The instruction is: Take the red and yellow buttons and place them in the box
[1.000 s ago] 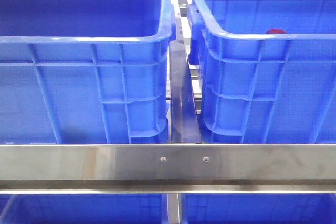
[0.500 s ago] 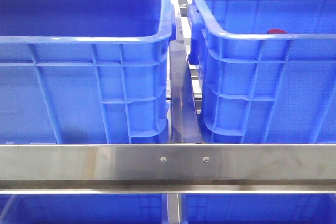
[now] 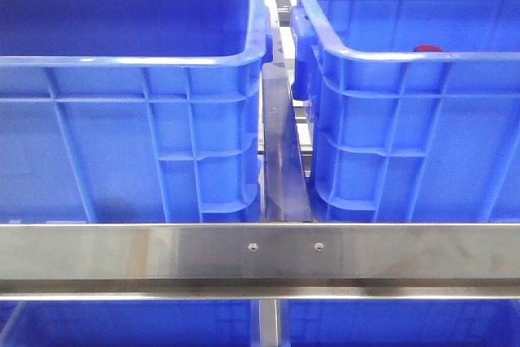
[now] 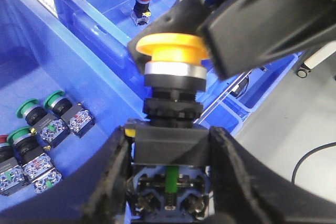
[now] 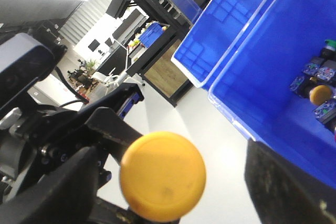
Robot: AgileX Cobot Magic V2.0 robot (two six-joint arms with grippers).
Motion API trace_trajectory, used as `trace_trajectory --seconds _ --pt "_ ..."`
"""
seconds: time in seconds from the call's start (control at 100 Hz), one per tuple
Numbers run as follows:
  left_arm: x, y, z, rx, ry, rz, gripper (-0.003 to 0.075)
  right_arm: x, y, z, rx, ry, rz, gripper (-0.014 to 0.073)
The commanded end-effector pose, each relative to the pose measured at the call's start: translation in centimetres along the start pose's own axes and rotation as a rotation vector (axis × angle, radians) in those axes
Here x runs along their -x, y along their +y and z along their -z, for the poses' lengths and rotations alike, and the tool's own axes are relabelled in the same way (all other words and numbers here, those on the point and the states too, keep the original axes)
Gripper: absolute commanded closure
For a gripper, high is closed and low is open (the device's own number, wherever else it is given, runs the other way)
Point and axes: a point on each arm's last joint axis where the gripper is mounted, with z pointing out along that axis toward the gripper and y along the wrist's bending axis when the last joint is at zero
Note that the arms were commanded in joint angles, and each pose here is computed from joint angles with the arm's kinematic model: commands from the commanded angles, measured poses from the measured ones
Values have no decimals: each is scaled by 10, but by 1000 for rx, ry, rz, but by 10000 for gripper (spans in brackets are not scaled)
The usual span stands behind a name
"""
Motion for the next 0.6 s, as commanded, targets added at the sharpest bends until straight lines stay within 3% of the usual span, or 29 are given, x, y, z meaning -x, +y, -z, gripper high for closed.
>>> trace_trajectory --seconds 0.0,0.25,0.4,0.49,0.59 --pt "14 -3 10 -14 -110 3 739 19 23 3 124 -114 -35 31" --pt "14 -3 10 -14 -108 1 739 19 22 2 126 -111 -37 325" --pt "14 -3 10 -14 -108 1 731 18 22 2 134 -108 -36 376" --pt "14 -3 10 -14 -108 1 657 18 22 2 136 -107 -36 376" --pt "14 -3 10 -14 -108 1 479 18 22 2 136 -106 -35 376"
